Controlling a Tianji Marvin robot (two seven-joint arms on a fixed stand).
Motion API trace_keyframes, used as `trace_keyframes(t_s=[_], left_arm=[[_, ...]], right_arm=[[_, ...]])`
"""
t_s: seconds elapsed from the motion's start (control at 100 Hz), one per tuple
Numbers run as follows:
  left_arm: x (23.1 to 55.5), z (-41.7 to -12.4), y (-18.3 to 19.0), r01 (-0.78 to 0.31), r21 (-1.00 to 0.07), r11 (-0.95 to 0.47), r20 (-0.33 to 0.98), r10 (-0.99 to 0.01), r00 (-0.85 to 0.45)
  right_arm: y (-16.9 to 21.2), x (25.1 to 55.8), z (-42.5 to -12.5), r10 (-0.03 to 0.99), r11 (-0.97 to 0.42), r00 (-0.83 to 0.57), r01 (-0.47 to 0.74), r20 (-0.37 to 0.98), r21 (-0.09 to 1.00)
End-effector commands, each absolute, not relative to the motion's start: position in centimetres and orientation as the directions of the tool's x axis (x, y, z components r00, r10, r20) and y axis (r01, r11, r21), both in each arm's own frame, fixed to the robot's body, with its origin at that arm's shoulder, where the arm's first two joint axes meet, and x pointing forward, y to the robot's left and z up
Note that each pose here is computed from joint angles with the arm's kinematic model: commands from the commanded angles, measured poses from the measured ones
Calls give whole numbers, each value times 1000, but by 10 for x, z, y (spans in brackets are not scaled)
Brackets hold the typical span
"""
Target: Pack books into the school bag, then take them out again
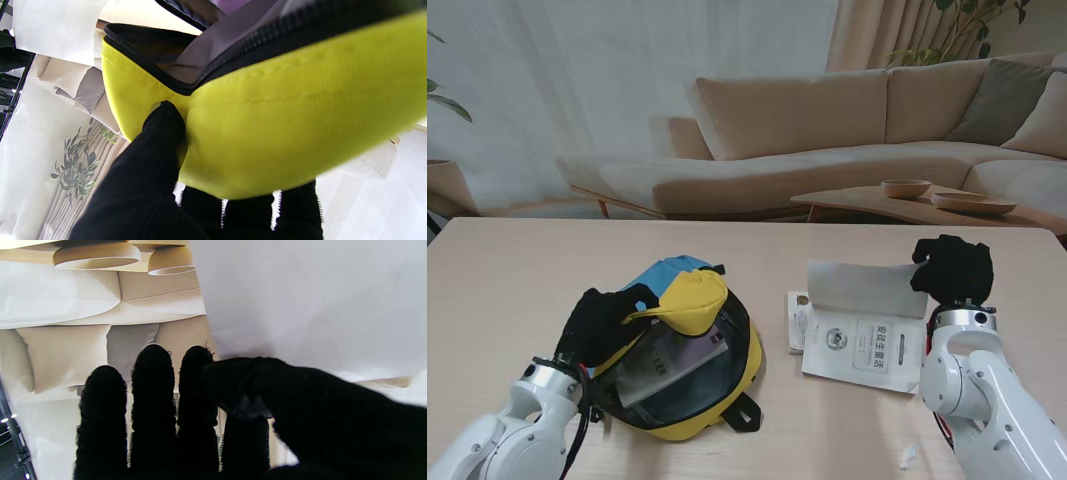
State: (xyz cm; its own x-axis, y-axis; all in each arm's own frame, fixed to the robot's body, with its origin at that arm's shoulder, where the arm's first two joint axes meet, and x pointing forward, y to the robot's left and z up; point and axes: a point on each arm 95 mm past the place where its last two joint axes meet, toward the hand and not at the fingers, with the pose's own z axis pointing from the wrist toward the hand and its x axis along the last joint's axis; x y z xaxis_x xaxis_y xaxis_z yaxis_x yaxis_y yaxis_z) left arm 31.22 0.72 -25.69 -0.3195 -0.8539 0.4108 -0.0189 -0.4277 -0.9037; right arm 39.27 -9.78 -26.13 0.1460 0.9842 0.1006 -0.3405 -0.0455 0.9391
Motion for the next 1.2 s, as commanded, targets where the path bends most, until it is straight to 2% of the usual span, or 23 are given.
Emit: trace_keyframes(t_s=[0.0,0.07,0.2,0.27,0.37,0.58,0.79,1.19], left_arm=[[311,-258,4,-40,-903,-429,418,-850,-321],[311,-258,4,-41,-901,-431,421,-849,-320],[312,-258,4,-41,-901,-432,421,-849,-319],[312,-258,5,-39,-901,-433,422,-849,-319],[312,-258,5,-39,-900,-434,423,-849,-317],[311,-256,8,-27,-897,-441,427,-849,-313],[311,-253,12,-10,-896,-443,425,-852,-305],[317,-247,14,-11,-896,-444,426,-852,-303]], right_arm=[[-102,394,-262,981,-45,163,-334,104,942],[-104,391,-263,983,-62,147,-307,111,950],[-104,377,-263,998,-32,53,-76,36,997],[-100,373,-262,1000,7,-4,-9,-7,1000],[-90,373,-263,999,6,-49,-31,-7,999],[-42,372,-266,968,-114,-231,-79,94,990],[22,371,-277,915,-171,-370,-4,157,985],[105,372,-317,867,-148,-455,157,205,976]])
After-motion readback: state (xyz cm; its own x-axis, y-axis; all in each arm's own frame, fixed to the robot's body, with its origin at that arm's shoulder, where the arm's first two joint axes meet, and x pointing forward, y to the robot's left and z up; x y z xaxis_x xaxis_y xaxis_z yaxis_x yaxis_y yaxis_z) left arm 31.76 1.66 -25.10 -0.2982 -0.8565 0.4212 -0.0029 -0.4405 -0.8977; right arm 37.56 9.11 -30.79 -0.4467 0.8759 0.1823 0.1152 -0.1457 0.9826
